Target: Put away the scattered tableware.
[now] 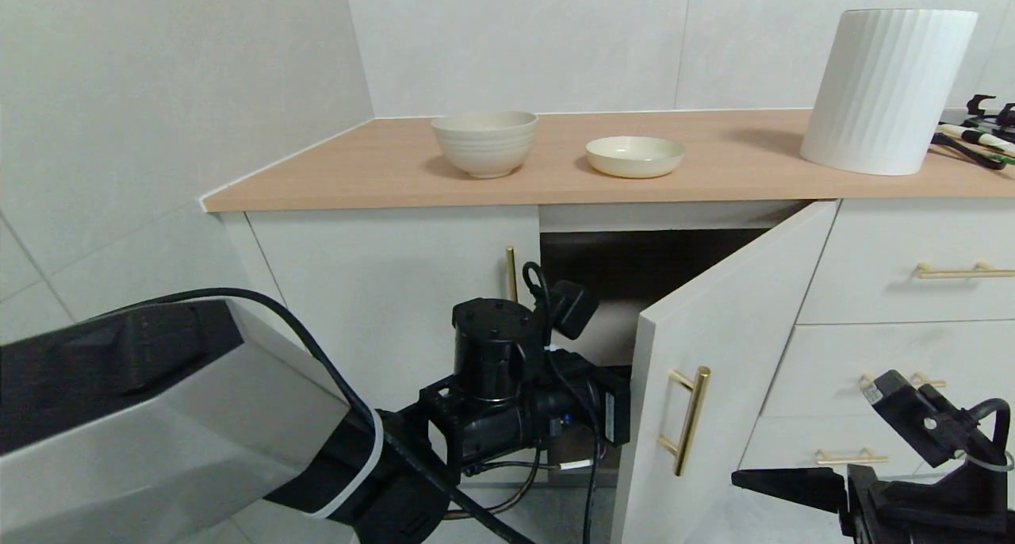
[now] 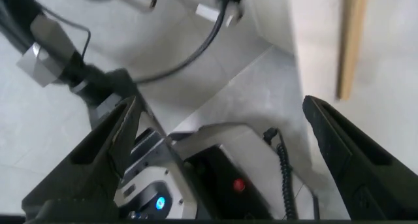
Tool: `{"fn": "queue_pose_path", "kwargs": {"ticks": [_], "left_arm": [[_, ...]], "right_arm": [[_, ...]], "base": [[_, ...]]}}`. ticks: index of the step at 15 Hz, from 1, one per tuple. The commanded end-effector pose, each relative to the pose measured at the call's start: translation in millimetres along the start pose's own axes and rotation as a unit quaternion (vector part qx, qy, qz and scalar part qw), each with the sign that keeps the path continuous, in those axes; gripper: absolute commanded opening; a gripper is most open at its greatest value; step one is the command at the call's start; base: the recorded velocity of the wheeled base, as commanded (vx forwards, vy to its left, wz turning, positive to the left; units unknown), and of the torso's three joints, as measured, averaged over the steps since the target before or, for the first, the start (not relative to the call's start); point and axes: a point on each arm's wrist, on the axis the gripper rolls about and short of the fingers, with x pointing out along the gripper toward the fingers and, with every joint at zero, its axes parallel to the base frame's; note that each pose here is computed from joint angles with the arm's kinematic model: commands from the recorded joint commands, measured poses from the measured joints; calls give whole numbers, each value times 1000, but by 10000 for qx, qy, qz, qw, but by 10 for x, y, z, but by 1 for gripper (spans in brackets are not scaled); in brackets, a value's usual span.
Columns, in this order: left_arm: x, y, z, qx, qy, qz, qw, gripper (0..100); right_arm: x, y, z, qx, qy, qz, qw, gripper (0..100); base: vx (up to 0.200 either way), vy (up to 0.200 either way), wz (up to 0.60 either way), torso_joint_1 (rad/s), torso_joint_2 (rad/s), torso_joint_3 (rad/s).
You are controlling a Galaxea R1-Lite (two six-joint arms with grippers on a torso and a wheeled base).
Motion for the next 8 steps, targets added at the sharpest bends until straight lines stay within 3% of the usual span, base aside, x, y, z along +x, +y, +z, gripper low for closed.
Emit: {"fn": "queue_pose_path", "kwargs": {"ticks": [1,4,5,8], "left_arm": [[51,3,51,4,-44,-8,10000,0],[148,71,69,-35,29,65,10000,0],[180,131,93,-80,82,146,9998,0],[180,142,102,-102,131,179,9997,0]], "right_arm": [[-36,42,21,-63,-77,66,9999,100],[-48,51,21,-76,-93,78,9999,100],[-50,73,13,-98,-83,136,9998,100],[-96,170,13,-205,-111,350,9991,100]], "base": [[-200,0,0,-2,-2,2],[-200,0,0,12,2,-4],[0,0,0,0,0,0],[0,0,0,0,0,0]]}}
